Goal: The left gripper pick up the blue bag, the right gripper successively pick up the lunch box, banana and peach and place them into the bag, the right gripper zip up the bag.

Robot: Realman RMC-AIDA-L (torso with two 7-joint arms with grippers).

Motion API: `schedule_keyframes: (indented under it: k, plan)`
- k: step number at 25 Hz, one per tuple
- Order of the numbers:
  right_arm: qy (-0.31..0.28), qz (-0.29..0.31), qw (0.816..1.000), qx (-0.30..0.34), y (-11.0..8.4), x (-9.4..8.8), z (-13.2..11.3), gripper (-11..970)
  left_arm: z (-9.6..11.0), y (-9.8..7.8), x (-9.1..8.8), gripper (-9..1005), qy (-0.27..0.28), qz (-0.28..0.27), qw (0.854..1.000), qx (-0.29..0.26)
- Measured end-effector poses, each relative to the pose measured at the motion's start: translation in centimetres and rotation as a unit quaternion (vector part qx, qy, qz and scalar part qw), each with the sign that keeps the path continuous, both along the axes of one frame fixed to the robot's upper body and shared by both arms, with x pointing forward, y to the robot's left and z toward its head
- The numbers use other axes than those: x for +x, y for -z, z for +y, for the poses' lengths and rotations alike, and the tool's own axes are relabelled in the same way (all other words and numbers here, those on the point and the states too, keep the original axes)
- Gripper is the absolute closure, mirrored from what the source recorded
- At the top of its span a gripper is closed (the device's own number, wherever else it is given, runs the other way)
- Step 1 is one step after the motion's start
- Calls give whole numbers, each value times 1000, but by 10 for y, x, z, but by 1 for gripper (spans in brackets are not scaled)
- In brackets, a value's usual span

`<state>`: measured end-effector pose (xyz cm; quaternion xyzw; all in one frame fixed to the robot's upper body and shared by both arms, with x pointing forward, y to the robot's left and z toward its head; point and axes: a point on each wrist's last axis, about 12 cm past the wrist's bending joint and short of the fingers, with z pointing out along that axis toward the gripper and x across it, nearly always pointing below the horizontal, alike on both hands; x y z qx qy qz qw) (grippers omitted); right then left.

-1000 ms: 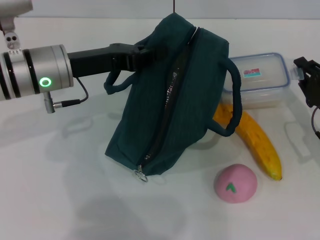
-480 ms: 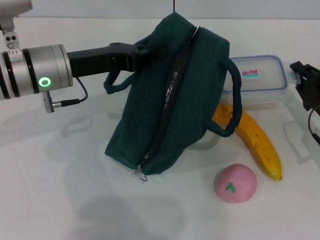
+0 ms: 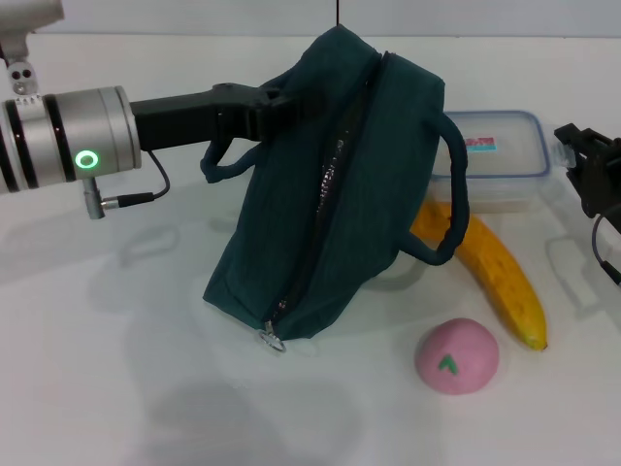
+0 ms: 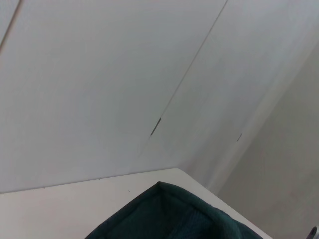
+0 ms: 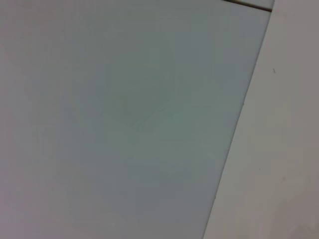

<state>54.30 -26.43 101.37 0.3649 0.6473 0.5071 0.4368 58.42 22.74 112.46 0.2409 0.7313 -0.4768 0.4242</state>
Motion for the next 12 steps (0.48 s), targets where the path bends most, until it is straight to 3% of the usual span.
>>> schedule_keyframes:
  k: [6,12]
  plan:
    - [-7,-1,1000,-5,0,1,1,755,0,0,0,932,0,0,1000,1]
    - [1,16,1000,1,4,-1,3,622,-1,0,0,931,2,-1,1000,2]
